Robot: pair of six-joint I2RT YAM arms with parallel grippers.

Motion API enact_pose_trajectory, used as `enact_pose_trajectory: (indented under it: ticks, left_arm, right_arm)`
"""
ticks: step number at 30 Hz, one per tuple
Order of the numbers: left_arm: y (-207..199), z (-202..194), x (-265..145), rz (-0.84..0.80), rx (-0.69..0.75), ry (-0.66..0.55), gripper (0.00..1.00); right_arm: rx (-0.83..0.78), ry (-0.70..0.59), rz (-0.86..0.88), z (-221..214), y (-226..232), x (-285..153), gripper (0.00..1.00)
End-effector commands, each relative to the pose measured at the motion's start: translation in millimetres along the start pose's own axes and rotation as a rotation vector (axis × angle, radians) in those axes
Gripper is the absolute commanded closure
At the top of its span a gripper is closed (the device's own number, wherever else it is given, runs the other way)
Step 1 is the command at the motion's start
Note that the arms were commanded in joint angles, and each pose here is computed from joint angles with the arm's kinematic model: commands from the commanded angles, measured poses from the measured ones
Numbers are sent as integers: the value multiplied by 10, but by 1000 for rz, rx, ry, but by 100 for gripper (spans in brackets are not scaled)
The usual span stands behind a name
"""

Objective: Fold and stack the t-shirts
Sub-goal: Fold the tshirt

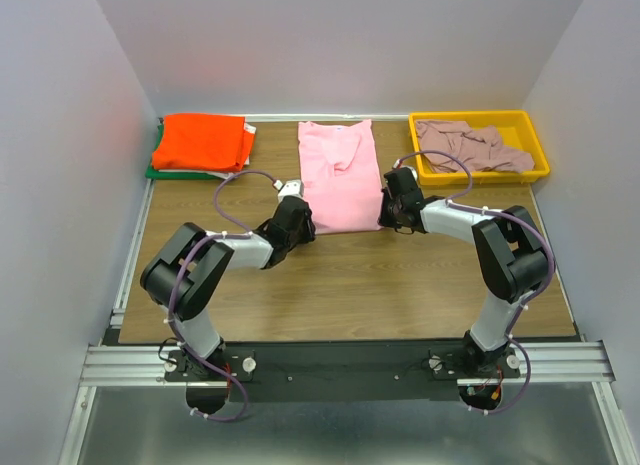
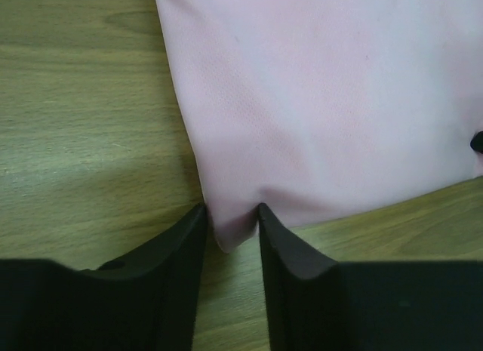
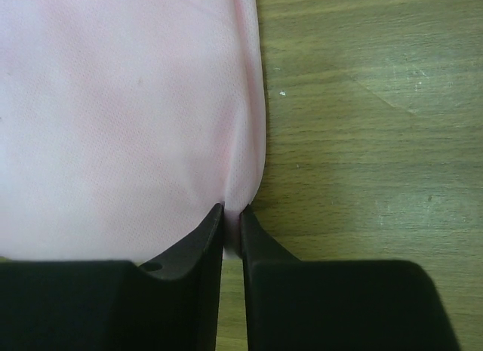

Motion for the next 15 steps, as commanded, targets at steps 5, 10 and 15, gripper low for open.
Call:
enact_pose_trajectory:
  ticks: [5, 10, 15]
  left_arm:
    - [139, -263, 22, 56, 23, 81, 74]
    - [190, -337, -109, 44, 42, 105, 100]
    - [78, -114, -394, -9, 42, 51, 100]
  right_arm:
    - [-10, 70, -4, -191, -62, 30, 84]
    - [-9, 51, 47, -155, -28, -131, 99]
    - [-11, 21, 94, -128, -25, -432, 100]
Point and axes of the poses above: each gripper's point midway between its finger pads, its own x axis out along the fingers, its own y axis along the line the jaws close on, z = x × y, the point moved 8 cm from there along -x, back along the fingers, and after that the axes turned 6 degrees about -x, right-handed, at the moved point
